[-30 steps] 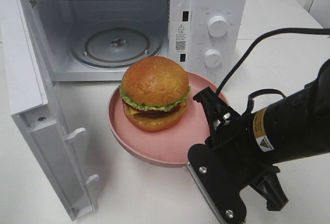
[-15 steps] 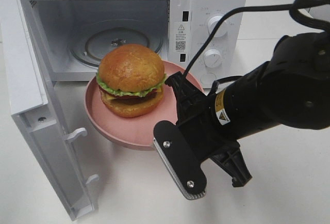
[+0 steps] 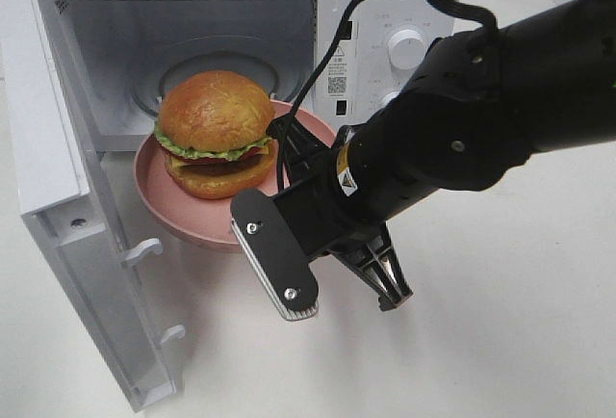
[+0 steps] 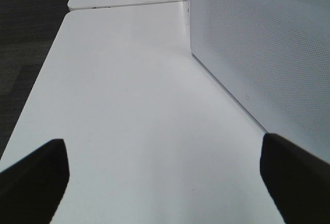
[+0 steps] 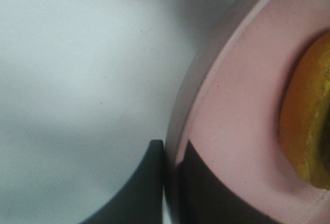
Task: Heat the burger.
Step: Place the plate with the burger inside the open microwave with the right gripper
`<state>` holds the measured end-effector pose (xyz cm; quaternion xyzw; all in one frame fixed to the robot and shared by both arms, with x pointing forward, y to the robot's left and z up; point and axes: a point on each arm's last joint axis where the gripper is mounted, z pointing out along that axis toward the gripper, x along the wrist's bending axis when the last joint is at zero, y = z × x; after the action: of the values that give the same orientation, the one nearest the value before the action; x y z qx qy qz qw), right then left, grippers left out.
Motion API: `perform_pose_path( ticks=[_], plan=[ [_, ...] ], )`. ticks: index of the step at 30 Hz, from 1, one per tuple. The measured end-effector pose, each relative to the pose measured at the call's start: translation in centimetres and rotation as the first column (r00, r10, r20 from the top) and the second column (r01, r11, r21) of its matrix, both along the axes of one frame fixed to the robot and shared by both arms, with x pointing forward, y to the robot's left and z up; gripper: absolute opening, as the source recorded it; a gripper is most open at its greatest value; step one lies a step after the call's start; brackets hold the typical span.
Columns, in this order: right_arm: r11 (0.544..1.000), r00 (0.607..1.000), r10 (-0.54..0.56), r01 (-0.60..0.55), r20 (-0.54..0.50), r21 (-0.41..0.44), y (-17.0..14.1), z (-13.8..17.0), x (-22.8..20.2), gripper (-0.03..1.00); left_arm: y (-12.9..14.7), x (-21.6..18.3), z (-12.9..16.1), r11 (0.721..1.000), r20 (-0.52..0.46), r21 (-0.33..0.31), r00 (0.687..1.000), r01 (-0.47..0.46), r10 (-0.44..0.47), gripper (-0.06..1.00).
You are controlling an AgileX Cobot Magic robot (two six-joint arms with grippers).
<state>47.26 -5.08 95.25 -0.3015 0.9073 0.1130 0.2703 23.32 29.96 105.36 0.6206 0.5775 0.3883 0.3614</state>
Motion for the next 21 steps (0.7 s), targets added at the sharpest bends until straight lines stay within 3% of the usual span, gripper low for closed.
perform_pose_path(
  ticks=[12, 21],
  plan=[
    [1.0, 1.0, -0.022, 0.022, 0.004, 0.01, 2.3, 0.2, 2.4, 0.04, 0.0, 0.0, 0.0, 1.0, 0.0, 0.0, 1.0, 0.0, 0.0, 0.92],
    [0.993, 0.993, -0.113, 0.113, -0.017, 0.021, 3.3, 0.0, 5.7, 0.04, 0.0, 0.0, 0.0, 1.0, 0.0, 0.0, 1.0, 0.0, 0.0, 0.92]
  ],
)
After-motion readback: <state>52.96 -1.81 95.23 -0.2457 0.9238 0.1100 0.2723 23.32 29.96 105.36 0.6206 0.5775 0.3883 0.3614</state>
